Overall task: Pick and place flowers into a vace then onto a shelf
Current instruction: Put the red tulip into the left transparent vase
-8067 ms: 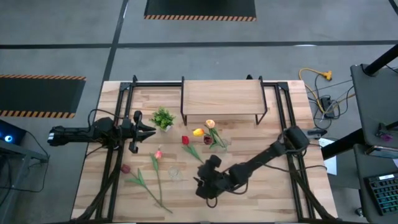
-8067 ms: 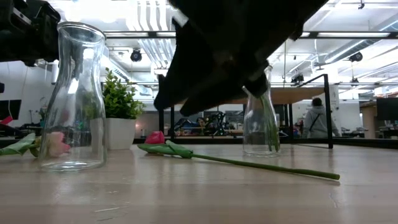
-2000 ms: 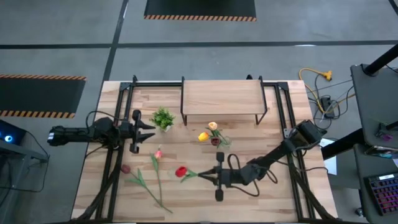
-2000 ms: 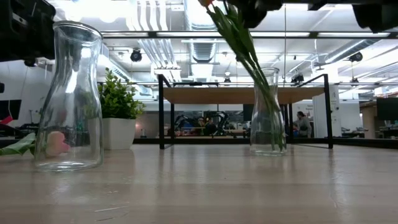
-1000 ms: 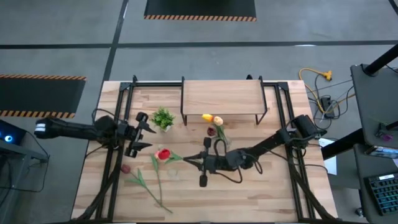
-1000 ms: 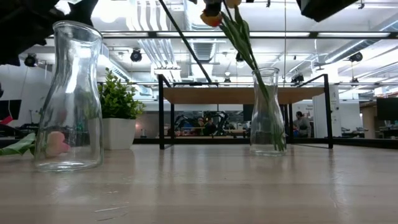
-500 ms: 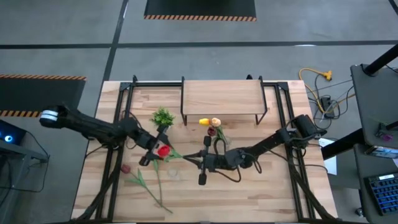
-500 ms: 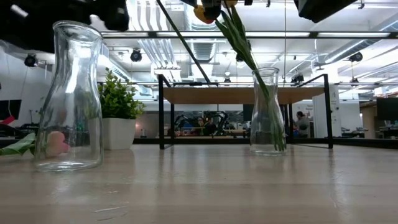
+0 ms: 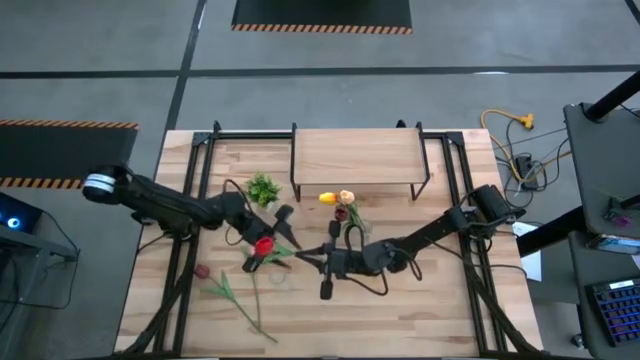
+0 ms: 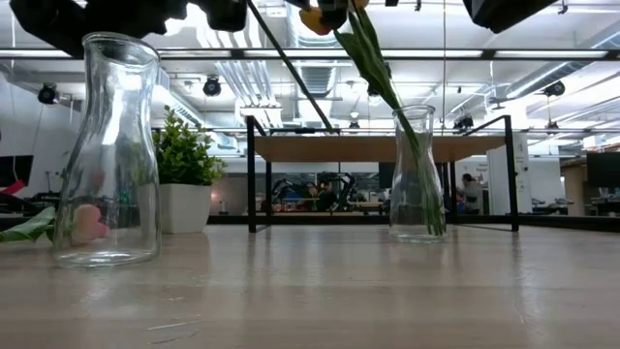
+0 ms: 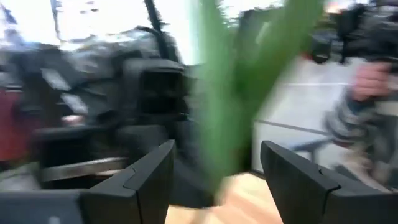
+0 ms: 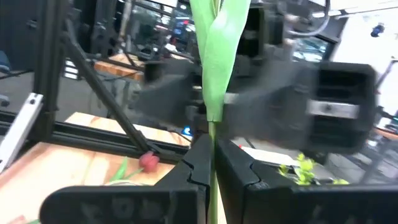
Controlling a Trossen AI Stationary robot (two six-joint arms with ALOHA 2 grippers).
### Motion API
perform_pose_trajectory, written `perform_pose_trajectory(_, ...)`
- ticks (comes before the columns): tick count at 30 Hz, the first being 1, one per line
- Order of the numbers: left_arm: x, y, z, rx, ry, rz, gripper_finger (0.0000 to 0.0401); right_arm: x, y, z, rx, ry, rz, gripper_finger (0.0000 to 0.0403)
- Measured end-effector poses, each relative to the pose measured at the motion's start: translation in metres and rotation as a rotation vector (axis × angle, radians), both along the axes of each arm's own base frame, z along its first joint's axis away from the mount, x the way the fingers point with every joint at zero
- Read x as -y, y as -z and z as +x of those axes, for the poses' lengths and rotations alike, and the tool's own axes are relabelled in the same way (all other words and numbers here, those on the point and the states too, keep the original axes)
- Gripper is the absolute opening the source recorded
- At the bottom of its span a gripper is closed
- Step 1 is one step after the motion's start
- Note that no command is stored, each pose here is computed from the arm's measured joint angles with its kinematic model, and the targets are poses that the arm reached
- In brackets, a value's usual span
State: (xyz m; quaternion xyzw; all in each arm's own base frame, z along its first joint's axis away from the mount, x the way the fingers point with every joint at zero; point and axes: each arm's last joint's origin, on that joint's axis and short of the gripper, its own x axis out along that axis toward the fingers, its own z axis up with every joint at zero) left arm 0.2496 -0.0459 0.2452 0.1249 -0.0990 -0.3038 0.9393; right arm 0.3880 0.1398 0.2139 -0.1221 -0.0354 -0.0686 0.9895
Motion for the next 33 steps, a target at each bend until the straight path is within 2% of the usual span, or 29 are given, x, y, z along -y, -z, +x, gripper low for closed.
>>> perform_pose_trajectory(6, 0.004, -0.001, 0.005, 0.024, 0.017, 0.032, 0.0217, 0.001, 0.001, 0.0, -0.006, 0.04, -0.002, 0.0009)
perform_pose_trajectory(10, 0.004, -0.004, 0.003, 0.036, 0.018, 0.031, 0.0201, 0.001, 0.002, 0.0, -0.013, 0.04, -0.003, 0.0009)
perform_pose_trajectory(19, 0.004, -0.005, 0.003, 0.044, 0.01, 0.03, 0.0115, 0.001, 0.002, 0.0, -0.013, 0.036, -0.001, 0.0009)
perform_pose_trajectory(26, 0.004, -0.008, 0.004, 0.058, 0.004, 0.027, 0.0017, 0.001, 0.002, 0.0, -0.014, 0.032, -0.002, 0.0009)
perform_pose_trajectory(33, 0.003, -0.01, 0.005, 0.058, -0.019, 0.021, 0.0001, 0.001, 0.003, 0.0, -0.02, 0.031, 0.034, 0.0015)
